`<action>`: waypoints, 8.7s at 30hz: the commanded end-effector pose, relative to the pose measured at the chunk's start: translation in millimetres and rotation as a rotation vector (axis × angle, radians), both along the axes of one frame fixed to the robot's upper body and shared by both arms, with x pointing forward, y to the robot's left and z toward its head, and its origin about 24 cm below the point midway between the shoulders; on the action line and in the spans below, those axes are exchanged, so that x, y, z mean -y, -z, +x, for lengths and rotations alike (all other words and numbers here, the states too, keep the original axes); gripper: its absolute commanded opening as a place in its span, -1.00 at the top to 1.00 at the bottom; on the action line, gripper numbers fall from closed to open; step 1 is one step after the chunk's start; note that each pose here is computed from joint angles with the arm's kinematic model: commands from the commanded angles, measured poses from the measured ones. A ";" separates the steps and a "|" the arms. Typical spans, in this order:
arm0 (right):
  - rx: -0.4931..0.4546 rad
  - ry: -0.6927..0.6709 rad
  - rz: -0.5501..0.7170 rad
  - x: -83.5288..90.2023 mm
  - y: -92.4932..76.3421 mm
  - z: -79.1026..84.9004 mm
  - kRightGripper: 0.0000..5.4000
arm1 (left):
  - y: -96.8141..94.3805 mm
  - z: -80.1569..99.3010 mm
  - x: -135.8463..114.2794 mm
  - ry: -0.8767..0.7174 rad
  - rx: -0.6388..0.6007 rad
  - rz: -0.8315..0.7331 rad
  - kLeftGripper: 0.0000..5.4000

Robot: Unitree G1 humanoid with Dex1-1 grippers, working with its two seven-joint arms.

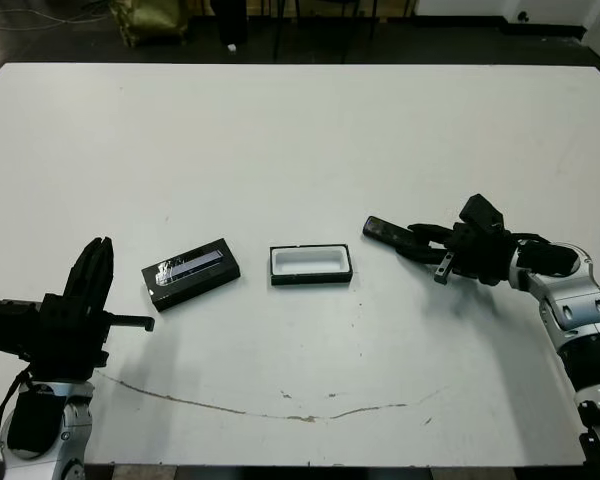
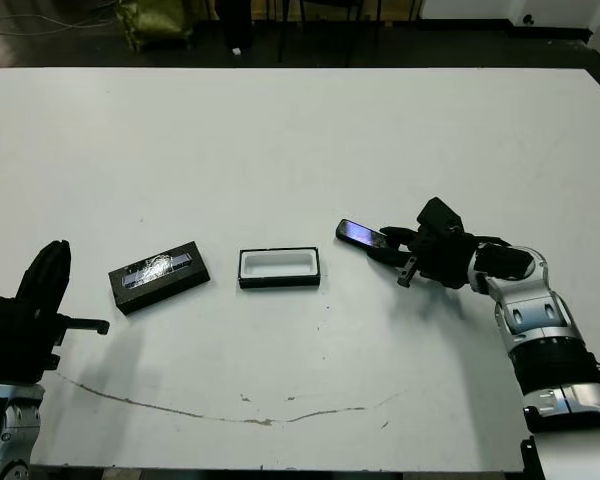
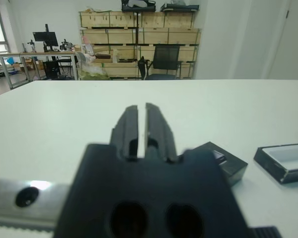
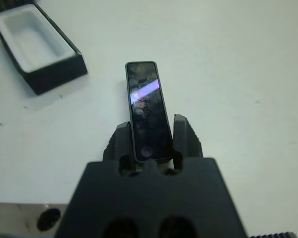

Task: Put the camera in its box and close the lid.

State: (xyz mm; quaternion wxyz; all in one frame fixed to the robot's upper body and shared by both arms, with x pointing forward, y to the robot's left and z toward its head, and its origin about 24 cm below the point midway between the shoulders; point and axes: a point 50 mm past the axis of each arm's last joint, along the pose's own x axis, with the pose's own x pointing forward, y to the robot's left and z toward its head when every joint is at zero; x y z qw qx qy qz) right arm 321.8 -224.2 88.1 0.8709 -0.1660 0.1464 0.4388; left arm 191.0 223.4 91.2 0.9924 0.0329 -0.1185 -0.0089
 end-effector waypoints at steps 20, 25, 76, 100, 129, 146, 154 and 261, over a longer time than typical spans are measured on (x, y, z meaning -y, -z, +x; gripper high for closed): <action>-0.044 -0.379 0.067 -61.4 -78.6 24.4 0.87 | 8.4 -8.7 4.9 -0.020 -0.049 -0.016 1.00; -0.125 -0.432 0.045 -83.6 -73.7 24.3 0.87 | 9.4 -10.1 5.1 -0.031 -0.045 -0.021 1.00; -0.170 -0.492 -0.162 -104.6 -33.1 8.6 0.87 | 11.8 -13.2 6.6 -0.012 -0.059 -0.039 1.00; -0.136 -0.500 -0.162 -106.2 -39.6 12.6 0.87 | 12.6 -13.4 7.7 -0.003 -0.071 -0.047 1.00; -0.147 -0.485 -0.203 -97.8 -49.7 18.7 0.87 | 10.1 -12.6 9.5 -0.008 -0.083 -0.038 1.00; -0.150 -0.496 -0.241 -99.1 -44.9 17.5 0.87 | 10.7 -13.2 9.4 -0.004 -0.072 -0.036 1.00; -0.154 -0.493 -0.253 -99.6 -43.6 17.2 0.87 | 10.9 -12.9 9.3 0.001 -0.072 -0.043 1.00; -0.086 -0.496 -0.233 -105.7 -54.3 17.0 -0.99 | 16.6 -16.6 12.7 0.008 -0.076 -0.078 1.00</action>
